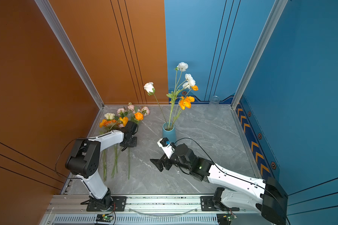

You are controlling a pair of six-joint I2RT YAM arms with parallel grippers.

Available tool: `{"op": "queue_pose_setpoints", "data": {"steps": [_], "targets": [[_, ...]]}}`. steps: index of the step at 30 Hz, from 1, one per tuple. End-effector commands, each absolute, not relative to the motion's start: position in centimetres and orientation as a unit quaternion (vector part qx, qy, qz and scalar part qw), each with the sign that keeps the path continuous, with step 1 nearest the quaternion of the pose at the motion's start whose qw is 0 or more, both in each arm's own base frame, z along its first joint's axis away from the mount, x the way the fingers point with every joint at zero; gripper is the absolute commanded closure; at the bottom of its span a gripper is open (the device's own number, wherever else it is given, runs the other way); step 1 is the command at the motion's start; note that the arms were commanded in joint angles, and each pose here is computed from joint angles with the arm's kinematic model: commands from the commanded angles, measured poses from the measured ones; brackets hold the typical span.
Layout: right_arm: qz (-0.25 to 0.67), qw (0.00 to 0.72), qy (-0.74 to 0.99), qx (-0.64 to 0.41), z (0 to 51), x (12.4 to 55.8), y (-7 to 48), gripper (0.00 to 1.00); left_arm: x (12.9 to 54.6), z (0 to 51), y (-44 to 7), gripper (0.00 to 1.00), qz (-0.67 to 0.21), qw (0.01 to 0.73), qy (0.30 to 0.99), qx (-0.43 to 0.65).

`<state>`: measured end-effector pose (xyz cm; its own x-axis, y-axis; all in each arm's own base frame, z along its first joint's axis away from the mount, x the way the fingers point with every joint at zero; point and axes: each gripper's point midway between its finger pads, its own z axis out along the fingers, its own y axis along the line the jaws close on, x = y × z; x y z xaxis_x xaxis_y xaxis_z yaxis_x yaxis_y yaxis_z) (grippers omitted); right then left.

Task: Arrange the flowers into the vase
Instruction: 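Move the left gripper back to the flower pile and grasp the yellow rose stem, then lift the yellow rose and lower its stem into the teal vase with the left gripper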

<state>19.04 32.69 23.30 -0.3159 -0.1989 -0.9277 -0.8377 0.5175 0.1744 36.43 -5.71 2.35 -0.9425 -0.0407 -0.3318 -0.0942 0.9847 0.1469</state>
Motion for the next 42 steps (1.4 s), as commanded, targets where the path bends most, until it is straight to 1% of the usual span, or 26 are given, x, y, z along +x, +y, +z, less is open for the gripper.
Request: {"op": "queue_pose_setpoints", "data": {"steps": [1, 4, 8, 10, 14, 19, 28, 32, 39, 41, 42], "targets": [[0.347, 0.482, 0.728, -0.342, 24.6, 19.6, 33.0, 0.00, 36.6, 1.9, -6.5, 0.79, 0.058, 0.156, 0.985, -0.041], [0.349, 0.480, 0.728, -0.345, 24.7, 19.7, 33.2, 0.00, 36.5, 1.8, -6.6, 0.82, 0.053, 0.155, 0.986, -0.039], [0.350, 0.478, 0.727, -0.347, 24.7, 19.7, 33.4, 0.00, 36.6, 2.1, -7.1, 0.96, 0.039, 0.156, 0.986, -0.034], [0.349, 0.478, 0.727, -0.347, 24.7, 19.8, 33.4, 0.00, 36.7, 2.6, -7.4, 1.00, 0.030, 0.162, 0.986, -0.031], [0.346, 0.478, 0.729, -0.346, 24.7, 19.8, 33.2, 0.00, 36.9, 4.8, -8.5, 1.00, 0.013, 0.188, 0.982, -0.013], [0.338, 0.480, 0.733, -0.343, 24.7, 20.4, 32.4, 0.00, 36.9, 8.8, -9.4, 1.00, -0.009, 0.235, 0.972, -0.003], [0.357, 0.479, 0.729, -0.336, 25.5, 22.4, 31.3, 0.00, 35.9, 17.3, -9.9, 1.00, -0.025, 0.348, 0.937, 0.007], [0.362, 0.478, 0.726, -0.336, 26.5, 23.5, 31.2, 0.00, 35.1, 21.3, -9.5, 1.00, -0.028, 0.404, 0.914, 0.011], [0.358, 0.492, 0.726, -0.318, 27.2, 23.7, 30.5, 0.00, 34.5, 27.2, -9.9, 1.00, -0.048, 0.490, 0.870, 0.023], [0.357, 0.495, 0.728, -0.313, 27.2, 23.5, 30.0, 0.00, 34.4, 29.1, -10.4, 1.00, -0.064, 0.528, 0.846, 0.026], [0.355, 0.497, 0.729, -0.310, 27.2, 23.4, 29.7, 0.00, 34.3, 30.9, -10.9, 1.00, -0.080, 0.558, 0.826, 0.026]]}}
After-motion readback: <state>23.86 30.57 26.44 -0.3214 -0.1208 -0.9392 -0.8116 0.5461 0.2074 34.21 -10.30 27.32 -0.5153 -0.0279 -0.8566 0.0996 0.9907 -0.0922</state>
